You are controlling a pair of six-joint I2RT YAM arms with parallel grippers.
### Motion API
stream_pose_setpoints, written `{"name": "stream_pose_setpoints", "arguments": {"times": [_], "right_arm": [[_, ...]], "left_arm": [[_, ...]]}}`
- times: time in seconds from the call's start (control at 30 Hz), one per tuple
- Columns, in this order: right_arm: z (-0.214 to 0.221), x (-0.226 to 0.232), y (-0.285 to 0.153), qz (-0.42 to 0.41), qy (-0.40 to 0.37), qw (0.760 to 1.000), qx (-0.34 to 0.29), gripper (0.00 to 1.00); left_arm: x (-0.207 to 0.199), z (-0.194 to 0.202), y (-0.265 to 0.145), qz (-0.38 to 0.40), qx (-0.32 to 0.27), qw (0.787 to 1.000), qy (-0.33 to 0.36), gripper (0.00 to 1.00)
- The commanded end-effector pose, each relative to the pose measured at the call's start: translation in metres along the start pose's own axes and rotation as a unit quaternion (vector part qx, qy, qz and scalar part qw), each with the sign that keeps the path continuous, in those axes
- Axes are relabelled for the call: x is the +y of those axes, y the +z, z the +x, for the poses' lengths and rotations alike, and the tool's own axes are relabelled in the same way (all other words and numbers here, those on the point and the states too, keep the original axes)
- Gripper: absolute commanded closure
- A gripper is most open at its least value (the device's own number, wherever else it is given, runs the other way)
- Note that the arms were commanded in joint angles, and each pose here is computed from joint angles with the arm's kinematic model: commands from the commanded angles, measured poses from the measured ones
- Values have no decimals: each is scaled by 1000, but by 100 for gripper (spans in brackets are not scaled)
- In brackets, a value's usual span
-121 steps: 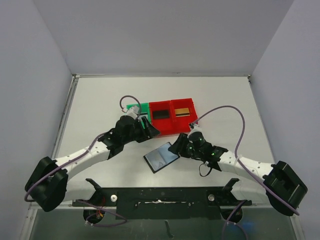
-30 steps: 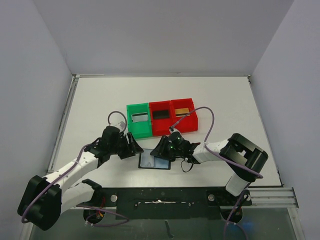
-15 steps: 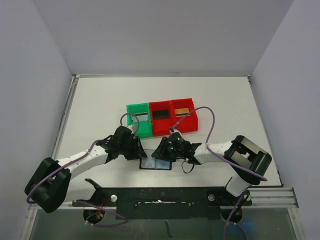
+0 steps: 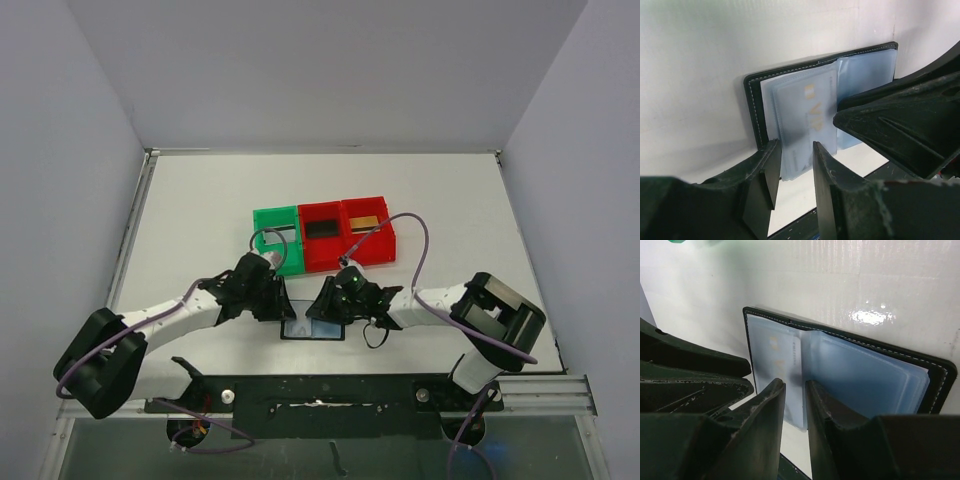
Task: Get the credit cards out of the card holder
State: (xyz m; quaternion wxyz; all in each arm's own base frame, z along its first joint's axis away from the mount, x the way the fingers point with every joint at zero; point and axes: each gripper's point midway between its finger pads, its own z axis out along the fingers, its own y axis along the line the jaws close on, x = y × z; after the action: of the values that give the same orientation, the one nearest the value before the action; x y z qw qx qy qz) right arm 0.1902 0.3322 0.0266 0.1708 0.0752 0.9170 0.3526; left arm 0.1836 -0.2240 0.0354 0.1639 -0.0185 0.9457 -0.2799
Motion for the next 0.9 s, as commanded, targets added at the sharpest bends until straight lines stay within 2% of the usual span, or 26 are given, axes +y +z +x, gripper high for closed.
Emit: {"name": "stream_pose_setpoints", "arguments": {"times": [0.0, 0.1, 0.23, 0.3, 0.5, 0.87], "right_arm": [[0, -2, 2, -15, 4, 1000, -6, 74], [3, -1, 8, -32, 10, 999, 6, 77], [-1, 2, 4, -55, 18, 998, -3, 82], [-3, 9, -1, -85, 17, 996, -5, 84], [-9, 18, -10, -122, 12, 992, -10, 98], [-15, 11, -24, -144, 23, 989, -16, 100]], "left_arm": [[-19, -9, 2, 11, -5, 999, 49, 70], [-5, -2, 10, -53, 10, 996, 66, 76], [-1, -2, 14, -73, 12, 996, 56, 82], [3, -2, 13, -81, 5, 995, 51, 83], [10, -2, 11, -98, 1, 994, 48, 83], [21, -1, 13, -126, 4, 991, 42, 83]]}}
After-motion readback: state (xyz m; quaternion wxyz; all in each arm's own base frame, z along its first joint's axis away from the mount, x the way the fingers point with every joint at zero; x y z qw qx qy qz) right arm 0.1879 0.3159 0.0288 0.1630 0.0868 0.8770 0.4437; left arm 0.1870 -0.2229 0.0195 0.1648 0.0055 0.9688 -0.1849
